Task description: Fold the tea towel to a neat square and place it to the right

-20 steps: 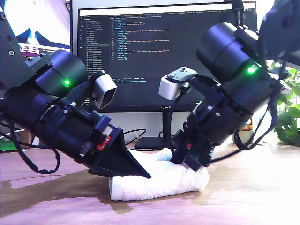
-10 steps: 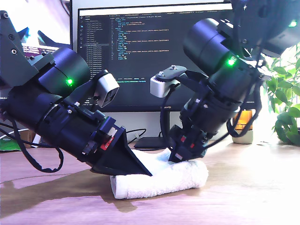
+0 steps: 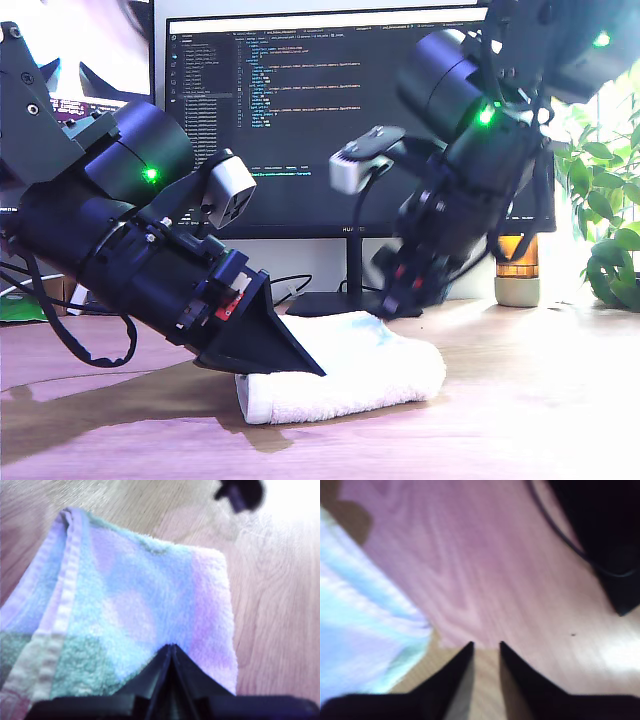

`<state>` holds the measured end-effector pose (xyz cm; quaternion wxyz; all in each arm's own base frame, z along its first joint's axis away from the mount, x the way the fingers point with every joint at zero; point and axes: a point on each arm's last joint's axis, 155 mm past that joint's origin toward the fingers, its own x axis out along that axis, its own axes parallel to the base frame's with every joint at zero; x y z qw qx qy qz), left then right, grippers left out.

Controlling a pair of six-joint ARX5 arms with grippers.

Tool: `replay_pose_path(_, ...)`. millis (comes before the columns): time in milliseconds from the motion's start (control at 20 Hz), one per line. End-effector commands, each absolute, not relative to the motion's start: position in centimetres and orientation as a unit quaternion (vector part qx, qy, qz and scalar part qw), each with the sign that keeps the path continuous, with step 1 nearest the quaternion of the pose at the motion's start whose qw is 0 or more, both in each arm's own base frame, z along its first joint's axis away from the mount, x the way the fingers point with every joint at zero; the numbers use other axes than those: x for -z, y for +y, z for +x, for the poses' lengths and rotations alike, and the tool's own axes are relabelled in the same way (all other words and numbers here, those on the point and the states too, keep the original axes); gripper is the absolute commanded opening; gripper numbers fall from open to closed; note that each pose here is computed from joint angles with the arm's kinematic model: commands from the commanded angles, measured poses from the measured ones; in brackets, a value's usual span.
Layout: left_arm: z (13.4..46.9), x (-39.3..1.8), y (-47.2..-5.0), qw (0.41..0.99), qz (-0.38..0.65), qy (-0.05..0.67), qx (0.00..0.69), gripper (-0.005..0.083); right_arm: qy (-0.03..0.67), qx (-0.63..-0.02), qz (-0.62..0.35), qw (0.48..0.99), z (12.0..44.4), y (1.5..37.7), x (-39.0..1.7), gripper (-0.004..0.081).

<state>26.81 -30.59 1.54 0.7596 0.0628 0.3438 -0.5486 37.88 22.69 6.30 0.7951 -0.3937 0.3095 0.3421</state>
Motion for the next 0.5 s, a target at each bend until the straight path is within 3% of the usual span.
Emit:
replay_pose_path(0, 24.3, 4.5, -27.6, 0.737, 0.079, 0.434, 0.512, -0.0021, 0.318, -0.361, -0.393, 0.784, 37.7, 23.7, -6.6, -0.001)
replay_pose_path(150, 24.5, 4.3, -27.7, 0.739, 0.082, 0.428, 0.514, -0.0021, 0.327, -0.44, -0.37, 0.75, 35.7, 25.9, -8.2, -0.001)
replay_pose_path(300, 24.8, 4.0, -27.9, 0.743, 0.082, 0.419, 0.516, -0.0021, 0.307, -0.574, -0.356, 0.67, 30.9, 28.1, -9.0, -0.001)
replay_pose_path(450, 24.8, 2.6, -28.4, 0.743, 0.076, 0.404, 0.528, -0.0021, 0.287, -0.645, -0.343, 0.62, 27.7, 28.7, -9.1, -0.001)
